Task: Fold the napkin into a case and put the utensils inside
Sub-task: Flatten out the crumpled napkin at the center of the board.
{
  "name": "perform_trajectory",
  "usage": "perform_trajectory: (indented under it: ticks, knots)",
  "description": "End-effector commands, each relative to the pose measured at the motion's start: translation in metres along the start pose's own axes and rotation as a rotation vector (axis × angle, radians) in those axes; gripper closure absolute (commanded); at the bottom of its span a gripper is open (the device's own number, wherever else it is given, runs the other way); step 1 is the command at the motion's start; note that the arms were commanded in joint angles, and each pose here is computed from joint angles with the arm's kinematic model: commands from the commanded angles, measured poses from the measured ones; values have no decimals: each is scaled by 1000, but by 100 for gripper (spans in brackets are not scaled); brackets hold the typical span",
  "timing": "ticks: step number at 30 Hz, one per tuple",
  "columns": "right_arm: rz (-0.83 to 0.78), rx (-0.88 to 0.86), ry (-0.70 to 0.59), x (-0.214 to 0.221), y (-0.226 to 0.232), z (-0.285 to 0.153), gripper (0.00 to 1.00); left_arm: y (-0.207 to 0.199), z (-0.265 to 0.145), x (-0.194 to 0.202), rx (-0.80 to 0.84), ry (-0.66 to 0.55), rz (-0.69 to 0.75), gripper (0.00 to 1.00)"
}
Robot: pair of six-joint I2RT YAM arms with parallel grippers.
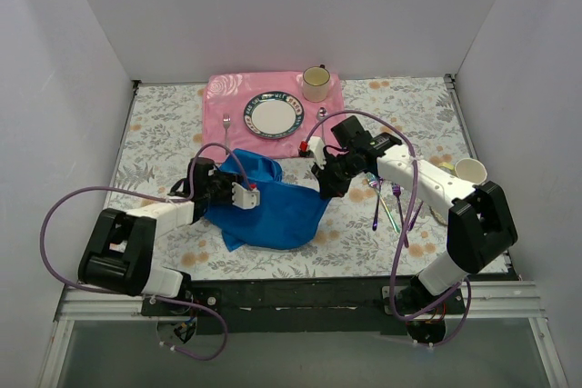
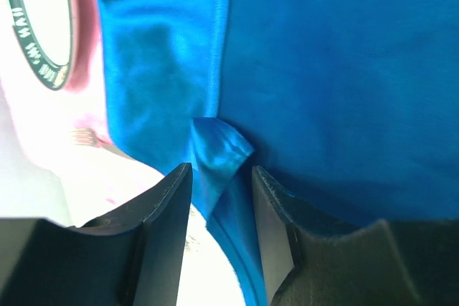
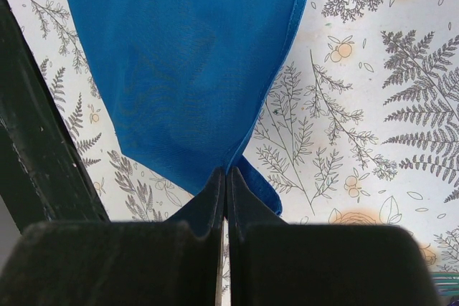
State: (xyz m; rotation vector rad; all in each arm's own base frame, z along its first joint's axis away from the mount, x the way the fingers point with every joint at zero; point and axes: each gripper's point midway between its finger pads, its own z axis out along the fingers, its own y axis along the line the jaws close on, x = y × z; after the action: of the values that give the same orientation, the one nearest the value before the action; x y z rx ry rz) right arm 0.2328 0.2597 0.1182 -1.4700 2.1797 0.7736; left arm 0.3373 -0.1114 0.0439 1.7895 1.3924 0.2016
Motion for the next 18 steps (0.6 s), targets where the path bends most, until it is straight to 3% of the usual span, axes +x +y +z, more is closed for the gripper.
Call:
perform_trajectory:
  ticks: [1,12,18]
  knots:
    - [-20,-15,-35,-16,2,-5,99,24,5,-3,-87,-12,70,62]
    - [-15,-21,-33,-14,1,-2,99,35,15,-7,-100,-46,20,66]
    - [-11,-23,-32,-13,1,-1,99,50,14,-14,-103,-65,-51,89]
